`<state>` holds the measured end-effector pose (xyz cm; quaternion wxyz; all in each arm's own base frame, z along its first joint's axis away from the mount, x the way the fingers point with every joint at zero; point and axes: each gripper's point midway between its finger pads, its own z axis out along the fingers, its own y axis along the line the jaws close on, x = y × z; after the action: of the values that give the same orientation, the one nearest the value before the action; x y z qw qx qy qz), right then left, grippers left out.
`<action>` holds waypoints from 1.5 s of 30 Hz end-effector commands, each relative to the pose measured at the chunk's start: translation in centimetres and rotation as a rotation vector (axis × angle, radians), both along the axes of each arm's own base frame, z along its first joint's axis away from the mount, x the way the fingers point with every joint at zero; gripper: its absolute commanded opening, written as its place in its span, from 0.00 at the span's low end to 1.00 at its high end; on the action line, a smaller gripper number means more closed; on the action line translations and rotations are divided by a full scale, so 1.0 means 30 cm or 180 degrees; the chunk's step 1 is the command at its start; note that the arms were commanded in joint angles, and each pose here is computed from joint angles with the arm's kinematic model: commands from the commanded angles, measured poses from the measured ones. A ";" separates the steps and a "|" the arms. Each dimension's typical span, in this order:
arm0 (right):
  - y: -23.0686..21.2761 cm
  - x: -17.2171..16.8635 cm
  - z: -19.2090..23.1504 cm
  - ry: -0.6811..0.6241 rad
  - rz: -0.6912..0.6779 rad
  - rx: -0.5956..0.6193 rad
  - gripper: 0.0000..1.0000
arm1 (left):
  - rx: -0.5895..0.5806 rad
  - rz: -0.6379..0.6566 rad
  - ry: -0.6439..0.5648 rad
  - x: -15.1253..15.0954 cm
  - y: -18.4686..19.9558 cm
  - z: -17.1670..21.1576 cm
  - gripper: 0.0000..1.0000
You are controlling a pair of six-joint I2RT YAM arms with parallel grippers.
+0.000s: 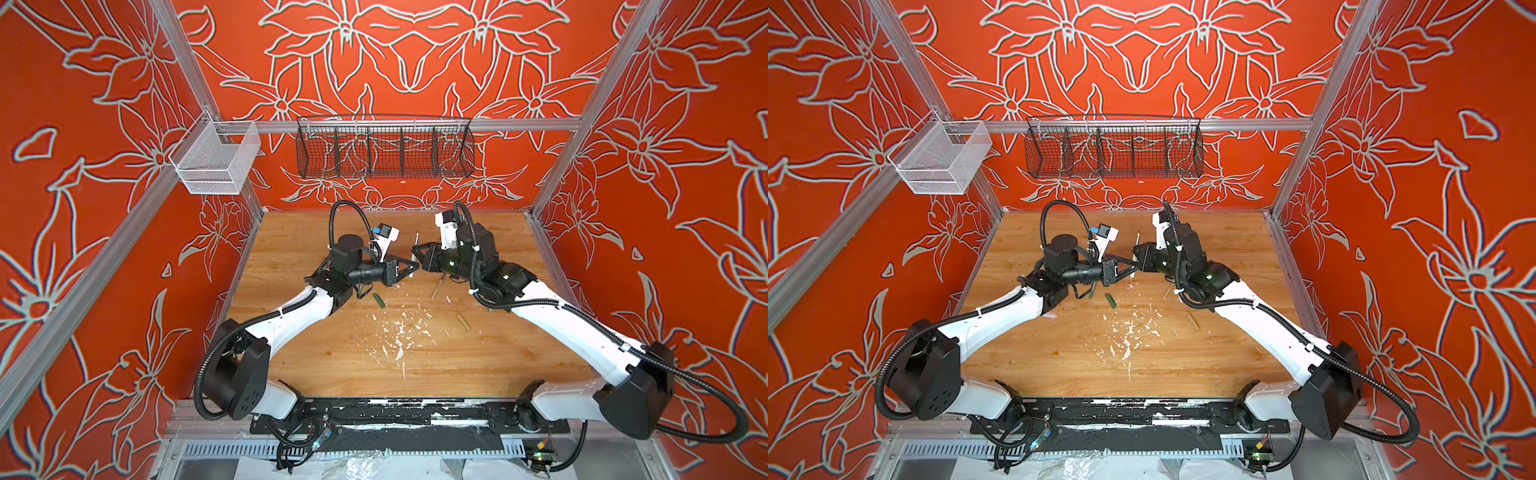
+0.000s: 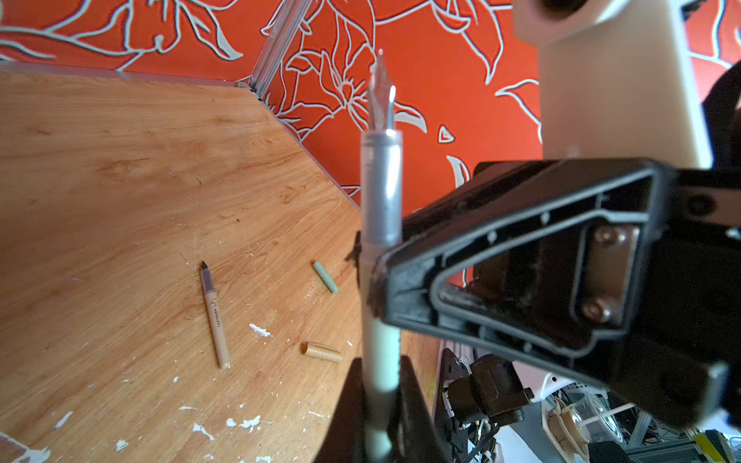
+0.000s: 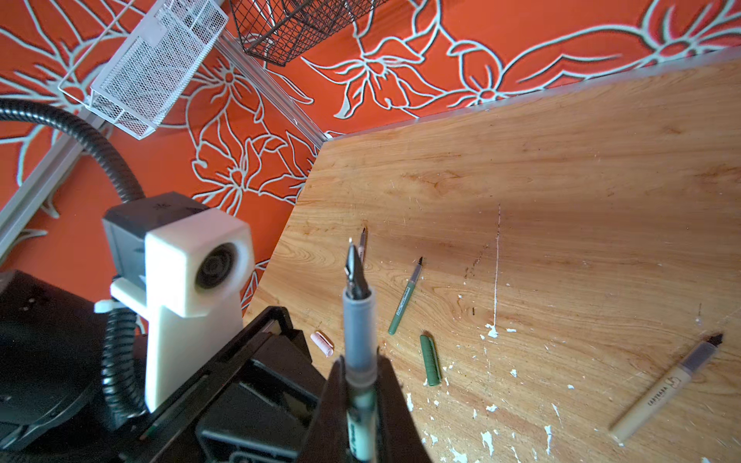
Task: Insert the pens into the pen caps
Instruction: 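Lift the pen and pass it to the left gripper while the left arm reaches in, then hold the pen upright in the left gripper while the right gripper withdraws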
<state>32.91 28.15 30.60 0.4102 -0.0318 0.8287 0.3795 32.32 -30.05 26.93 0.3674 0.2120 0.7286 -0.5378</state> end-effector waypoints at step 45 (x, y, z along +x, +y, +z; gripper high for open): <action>-1.056 0.094 -0.900 0.2667 -0.2085 -0.2121 0.42 | 0.0501 0.0643 -0.1952 -0.204 -0.035 0.169 0.00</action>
<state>35.64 -2.71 3.83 0.1264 0.2600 0.9564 -0.0409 26.84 -31.24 30.67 0.5878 0.3168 0.6583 -0.3475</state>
